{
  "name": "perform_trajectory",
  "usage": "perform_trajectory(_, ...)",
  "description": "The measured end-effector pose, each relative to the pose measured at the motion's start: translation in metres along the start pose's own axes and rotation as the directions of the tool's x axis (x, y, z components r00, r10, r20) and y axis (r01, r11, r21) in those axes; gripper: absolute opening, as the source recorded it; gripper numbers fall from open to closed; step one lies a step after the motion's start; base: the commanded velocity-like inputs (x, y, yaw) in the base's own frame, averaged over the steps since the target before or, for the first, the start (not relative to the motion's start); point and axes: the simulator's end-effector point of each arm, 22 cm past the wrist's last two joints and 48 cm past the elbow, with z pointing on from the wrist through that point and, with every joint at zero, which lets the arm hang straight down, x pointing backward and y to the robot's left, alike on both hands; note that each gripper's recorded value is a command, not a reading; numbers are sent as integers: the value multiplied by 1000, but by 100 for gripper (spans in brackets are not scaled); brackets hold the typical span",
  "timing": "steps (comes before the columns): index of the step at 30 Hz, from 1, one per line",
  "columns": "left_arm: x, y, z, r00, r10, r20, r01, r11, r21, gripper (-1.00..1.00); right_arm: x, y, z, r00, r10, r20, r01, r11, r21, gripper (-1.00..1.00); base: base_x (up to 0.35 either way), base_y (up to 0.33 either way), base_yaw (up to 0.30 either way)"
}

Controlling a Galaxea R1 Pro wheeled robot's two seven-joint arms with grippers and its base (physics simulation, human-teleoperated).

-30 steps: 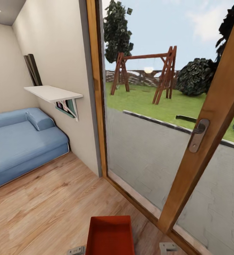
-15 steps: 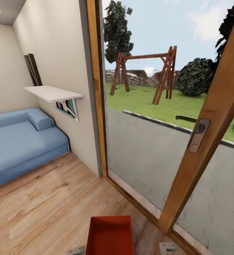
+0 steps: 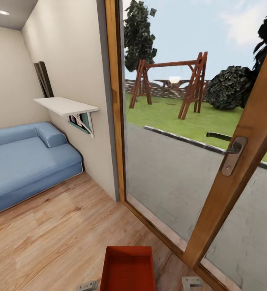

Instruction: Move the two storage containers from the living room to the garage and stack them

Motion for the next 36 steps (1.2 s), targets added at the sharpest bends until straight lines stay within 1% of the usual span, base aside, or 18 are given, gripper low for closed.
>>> perform_trajectory(7, 0, 0, 0, 1000, 0, 0, 0, 1000, 0, 100, 0, 0, 0, 1000, 0, 1, 0, 1000, 0, 100, 151, 62, 0)
perform_trajectory(22, -1, 0, 0, 1000, 7, 1, -7, 1000, 0, 100, -1, -1, 0, 1000, 4, -1, -4, 1000, 1, 100, 6, 3, 0)
perform_trajectory(23, -2, 0, 0, 1000, 9, 2, -9, 1000, -1, 100, -6, 1, -1, 1000, 7, 8, -7, 1000, -3, 100, 0, 0, 0)
perform_trajectory(25, -3, -1, 0, 1000, 14, 3, -13, 1000, -1, 100, -49, 18, -8, 996, 30, 89, -26, 999, -40, 100, 0, 0, 0)
perform_trajectory(26, -6, -2, 0, 1000, 16, 6, -16, 1000, -1, 100, -85, 33, -19, 988, 46, 149, -34, 996, -79, 100, 0, 0, 0)
perform_trajectory(27, -12, -3, 0, 1000, 18, 11, -18, 1000, 1, 100, -112, 45, -30, 982, 54, 183, -34, 993, -110, 100, 0, 0, 0)
perform_trajectory(28, -21, -6, 0, 1000, 20, 20, -20, 1000, 3, 100, -131, 56, -41, 979, 51, 196, -25, 990, -137, 100, 0, 0, 0)
perform_trajectory(29, -26, -7, -1, 999, 21, 25, -21, 1000, 4, 100, -140, 61, -47, 979, 48, 197, -18, 988, -150, 100, 0, 0, 0)
perform_trajectory(30, -36, -10, -1, 999, 23, 32, -23, 1000, 7, 100, -151, 70, -57, 982, 32, 187, 0, 985, -171, 100, 0, 0, 0)
perform_trajectory(31, -47, -14, -2, 999, 25, 29, -25, 1000, 11, 100, -158, 80, -70, 989, 0, 151, 30, 981, -194, 100, 0, 0, 0)
perform_trajectory(32, -53, -16, -2, 1000, 25, 17, -26, 1000, 13, 100, -157, 84, -76, 993, -25, 119, 49, 978, -204, 100, 0, 0, 0)
perform_trajectory(33, -61, -21, -4, 999, 24, -23, -23, 1000, 19, 100, -148, 86, -82, 996, -68, 55, 78, 974, -213, 100, 0, 0, 0)
perform_trajectory(34, -66, -24, -6, 999, 24, -47, -23, 999, 23, 100, -143, 87, -84, 996, -84, 29, 88, 973, -215, 100, 0, 0, 0)
perform_trajectory(36, -76, -30, -9, 997, 25, -73, -23, 999, 29, 100, -138, 87, -85, 995, -97, 6, 96, 971, -217, 100, 0, 0, 0)
